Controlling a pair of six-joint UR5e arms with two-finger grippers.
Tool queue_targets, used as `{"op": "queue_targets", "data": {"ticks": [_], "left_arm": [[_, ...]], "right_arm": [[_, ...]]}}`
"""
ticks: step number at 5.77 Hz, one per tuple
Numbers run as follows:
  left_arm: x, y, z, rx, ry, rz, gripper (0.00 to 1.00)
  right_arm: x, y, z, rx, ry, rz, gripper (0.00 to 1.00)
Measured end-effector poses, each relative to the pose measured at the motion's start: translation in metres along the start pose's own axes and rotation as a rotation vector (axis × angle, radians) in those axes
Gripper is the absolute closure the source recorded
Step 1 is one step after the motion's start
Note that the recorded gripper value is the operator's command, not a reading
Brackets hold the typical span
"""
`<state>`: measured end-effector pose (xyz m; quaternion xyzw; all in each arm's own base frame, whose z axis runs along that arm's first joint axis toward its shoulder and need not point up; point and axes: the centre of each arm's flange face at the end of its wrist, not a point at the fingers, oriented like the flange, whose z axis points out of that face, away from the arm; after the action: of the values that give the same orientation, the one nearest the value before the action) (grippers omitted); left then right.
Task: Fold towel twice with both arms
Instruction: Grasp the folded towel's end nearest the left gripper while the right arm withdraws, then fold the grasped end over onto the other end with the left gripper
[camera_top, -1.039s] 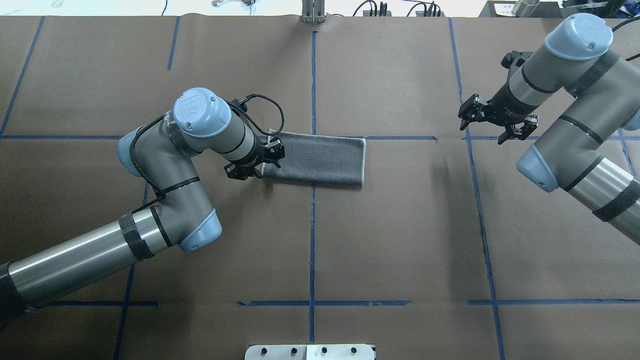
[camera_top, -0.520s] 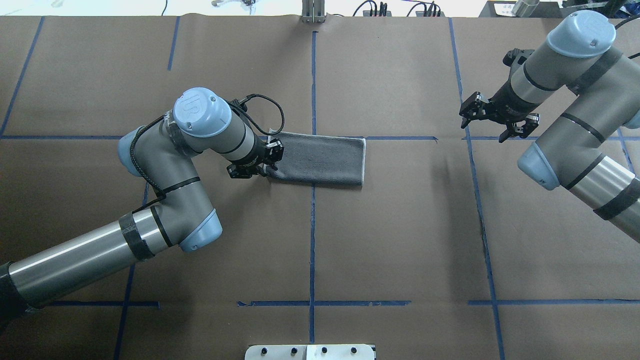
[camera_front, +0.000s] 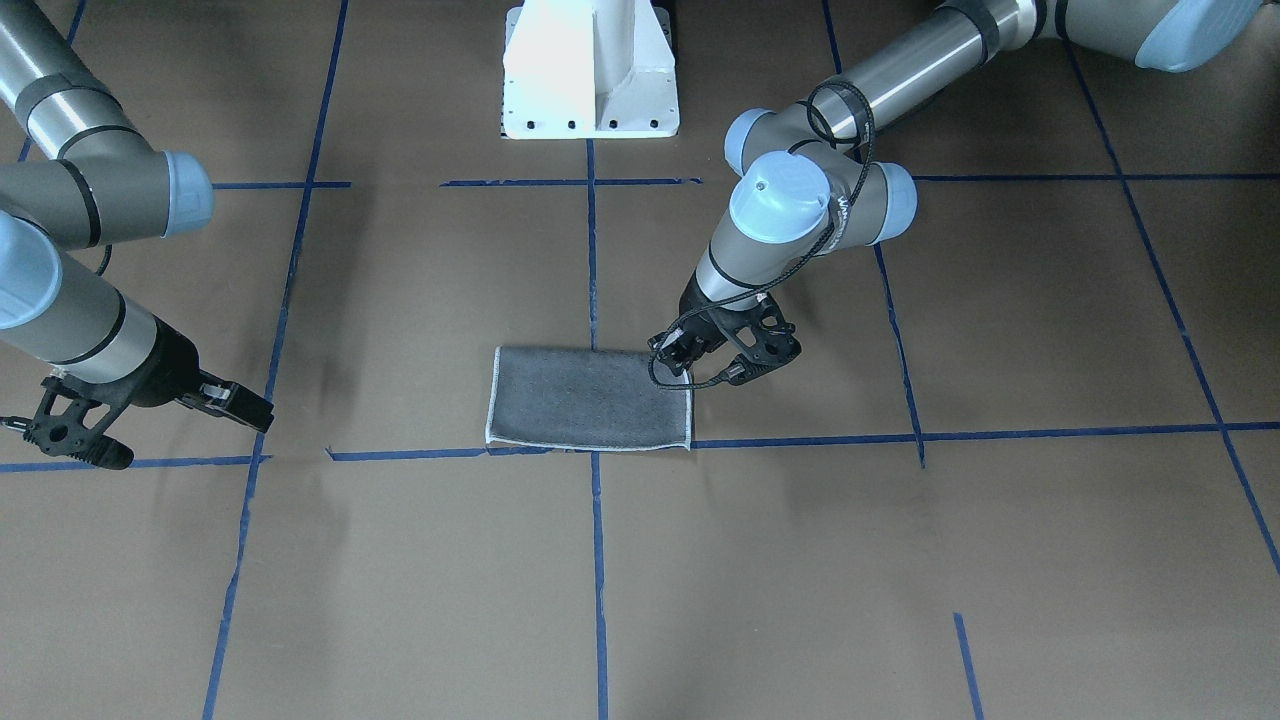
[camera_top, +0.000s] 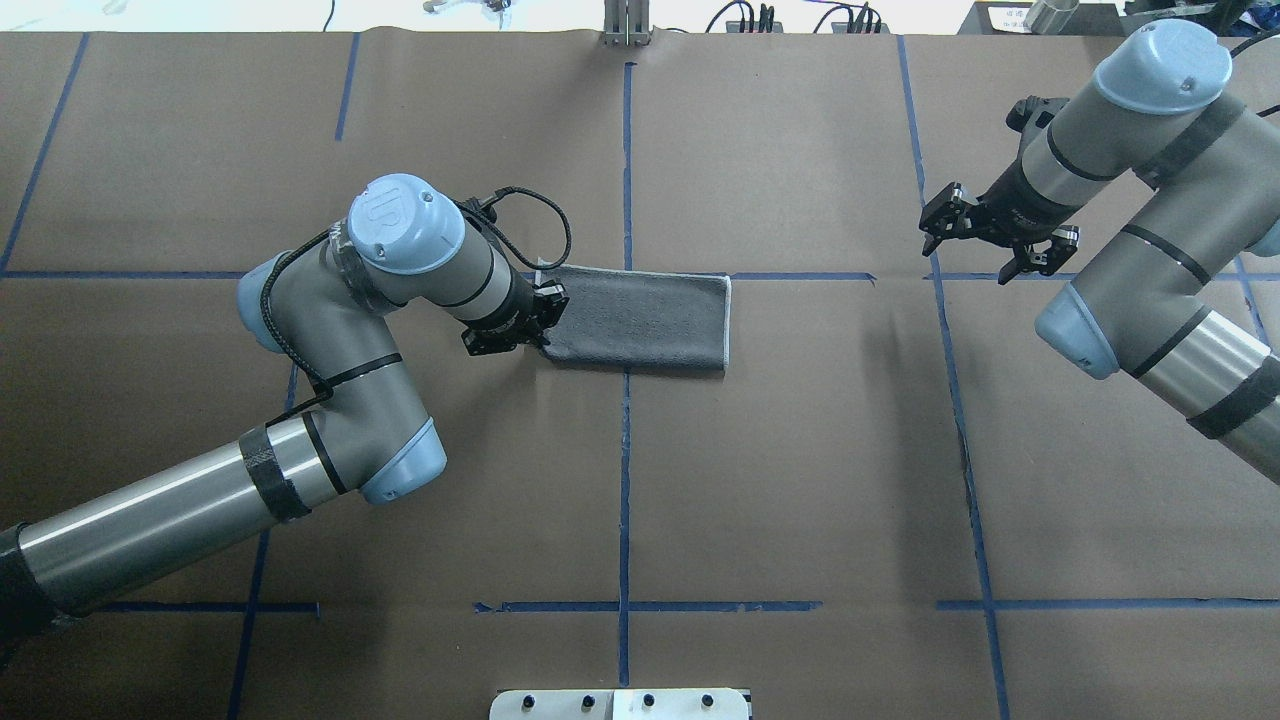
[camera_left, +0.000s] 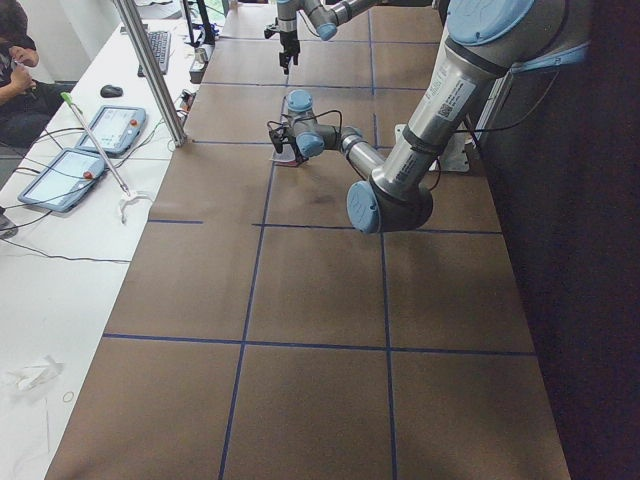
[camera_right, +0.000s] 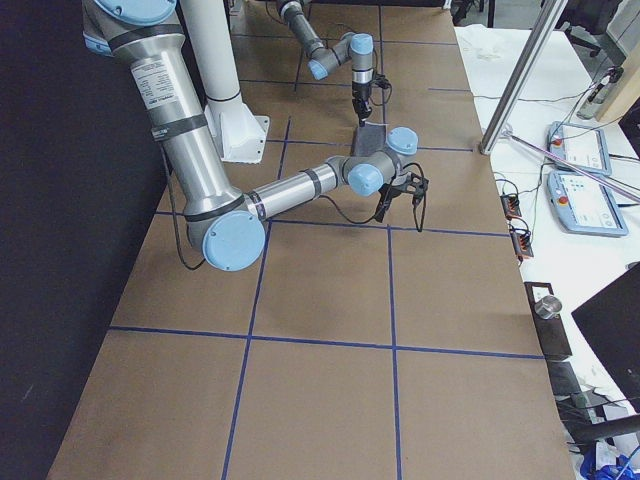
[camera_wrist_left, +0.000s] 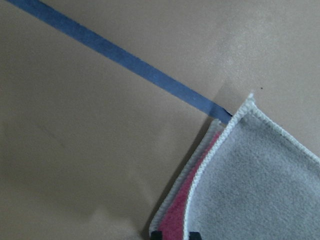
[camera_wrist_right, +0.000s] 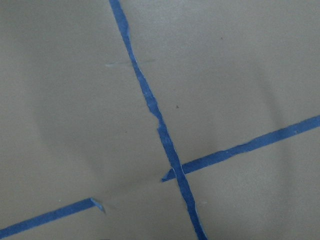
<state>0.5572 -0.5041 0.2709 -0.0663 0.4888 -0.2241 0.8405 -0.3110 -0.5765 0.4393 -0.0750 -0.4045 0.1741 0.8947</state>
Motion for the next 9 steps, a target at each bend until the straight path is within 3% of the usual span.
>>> {"op": "queue_targets", "data": {"ticks": [3,4,7,9], "left_arm": [[0.07,0.025,-0.042,0.019,-0.076,0.032,1.0],[0.092,0.032,-0.051,0.052,-0.11,0.085,1.0],[0.132,0.074,-0.033,0.175,-0.231,0.401,1.0],[0.173,0.109,-0.008,0.229,-0.281,0.547,1.0]], "right_arm": [[0.004,-0.002,0.0,0.001,0.004,0.007,0.0],[0.005,-0.003,0.001,0.0,0.006,0.009,0.0],[0.014,-0.007,0.0,0.004,0.011,0.019,0.0],[0.022,-0.01,-0.001,0.006,0.015,0.025,0.0]]}}
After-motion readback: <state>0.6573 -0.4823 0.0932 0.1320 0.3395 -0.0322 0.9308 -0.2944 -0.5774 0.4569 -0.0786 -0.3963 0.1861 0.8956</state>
